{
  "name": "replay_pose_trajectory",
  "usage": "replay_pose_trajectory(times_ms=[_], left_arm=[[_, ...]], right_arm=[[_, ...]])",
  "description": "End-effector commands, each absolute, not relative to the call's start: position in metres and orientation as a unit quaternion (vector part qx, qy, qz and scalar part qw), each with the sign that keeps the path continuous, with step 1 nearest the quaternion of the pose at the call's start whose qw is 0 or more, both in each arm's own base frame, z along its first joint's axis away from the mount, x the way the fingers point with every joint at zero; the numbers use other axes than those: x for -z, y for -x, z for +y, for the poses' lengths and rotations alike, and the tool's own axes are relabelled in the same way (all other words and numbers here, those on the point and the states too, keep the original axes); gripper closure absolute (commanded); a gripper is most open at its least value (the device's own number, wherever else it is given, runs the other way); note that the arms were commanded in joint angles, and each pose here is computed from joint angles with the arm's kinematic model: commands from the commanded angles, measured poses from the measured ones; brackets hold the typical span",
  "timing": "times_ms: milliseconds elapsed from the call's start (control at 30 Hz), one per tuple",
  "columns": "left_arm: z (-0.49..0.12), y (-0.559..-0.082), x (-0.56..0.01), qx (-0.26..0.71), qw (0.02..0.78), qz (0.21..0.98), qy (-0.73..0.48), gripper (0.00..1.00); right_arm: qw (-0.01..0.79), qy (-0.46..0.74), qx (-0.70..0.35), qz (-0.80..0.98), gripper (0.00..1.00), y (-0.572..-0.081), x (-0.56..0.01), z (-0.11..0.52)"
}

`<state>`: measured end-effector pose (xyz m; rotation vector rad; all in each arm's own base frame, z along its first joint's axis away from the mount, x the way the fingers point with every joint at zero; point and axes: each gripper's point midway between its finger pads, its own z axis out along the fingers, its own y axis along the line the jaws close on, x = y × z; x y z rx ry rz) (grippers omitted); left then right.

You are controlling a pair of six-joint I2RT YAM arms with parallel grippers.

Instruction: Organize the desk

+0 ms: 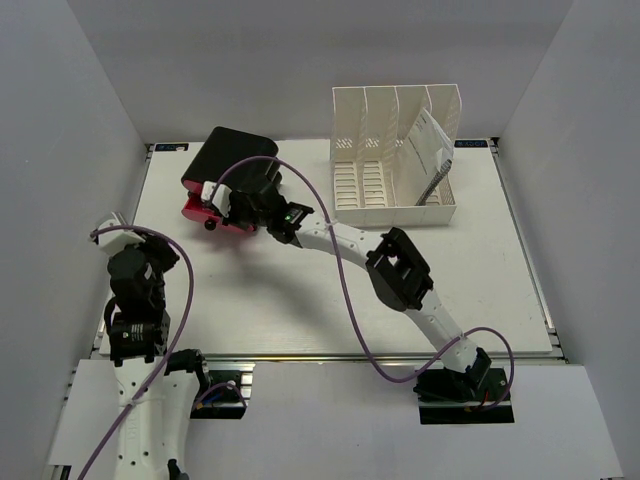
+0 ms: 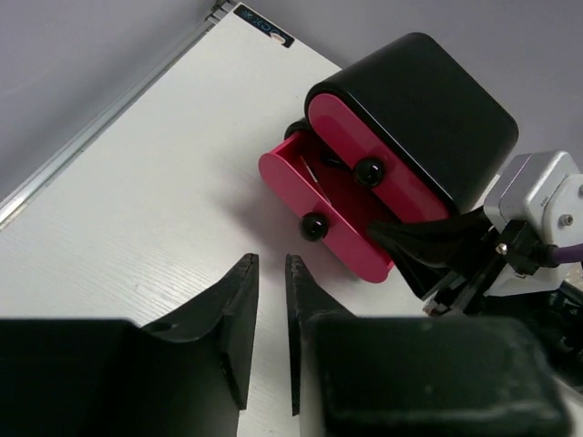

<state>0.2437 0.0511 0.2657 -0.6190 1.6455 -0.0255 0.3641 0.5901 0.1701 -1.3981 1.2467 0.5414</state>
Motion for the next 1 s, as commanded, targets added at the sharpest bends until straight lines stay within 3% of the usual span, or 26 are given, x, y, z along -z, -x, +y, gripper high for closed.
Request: replay_pose_trajectory(times_ms=[0, 33, 167, 233, 300, 333, 367, 500, 700, 967], left_arm=[[0.045, -0.250, -0.269, 0.026, 0.637, 0.726, 0.257, 0.72], [0.043, -0.252, -0.266, 0.030, 0.634, 0.731, 0.251, 0.80], [0.027, -0.265, -0.253, 0.062, 0.615, 0.755, 0.220, 0.94], [0.018, -0.274, -0.239, 0.082, 0.590, 0.775, 0.211, 1.00], [0.002, -0.280, -0.228, 0.125, 0.569, 0.789, 0.196, 1.00], [-0.010, -0.285, -0.222, 0.160, 0.553, 0.794, 0.198, 1.00], [-0.017, -0.287, -0.219, 0.182, 0.545, 0.794, 0.198, 1.00], [-0.040, -0.300, -0.193, 0.260, 0.493, 0.792, 0.250, 1.00], [-0.030, -0.315, -0.146, 0.240, 0.424, 0.807, 0.334, 1.00], [0.003, -0.341, -0.112, 0.147, 0.371, 0.829, 0.392, 1.00]], right_arm=[[0.550, 0.589, -0.284, 0.520, 0.95, -0.340, -0.232, 0.575], [0.526, 0.594, -0.317, 0.519, 1.00, -0.329, -0.239, 0.570], [0.437, 0.612, -0.393, 0.530, 1.00, -0.286, -0.275, 0.516], [0.435, 0.608, -0.406, 0.525, 1.00, -0.274, -0.307, 0.482], [0.401, 0.603, -0.406, 0.558, 1.00, -0.268, -0.292, 0.448], [0.415, 0.597, -0.405, 0.555, 0.95, -0.264, -0.313, 0.427], [0.390, 0.593, -0.405, 0.577, 0.93, -0.259, -0.292, 0.412], [0.389, 0.535, -0.413, 0.626, 1.00, -0.262, -0.288, 0.345], [0.344, 0.476, -0.483, 0.649, 1.00, -0.238, -0.264, 0.296], [0.397, 0.462, -0.477, 0.633, 1.00, -0.233, -0.255, 0.266]])
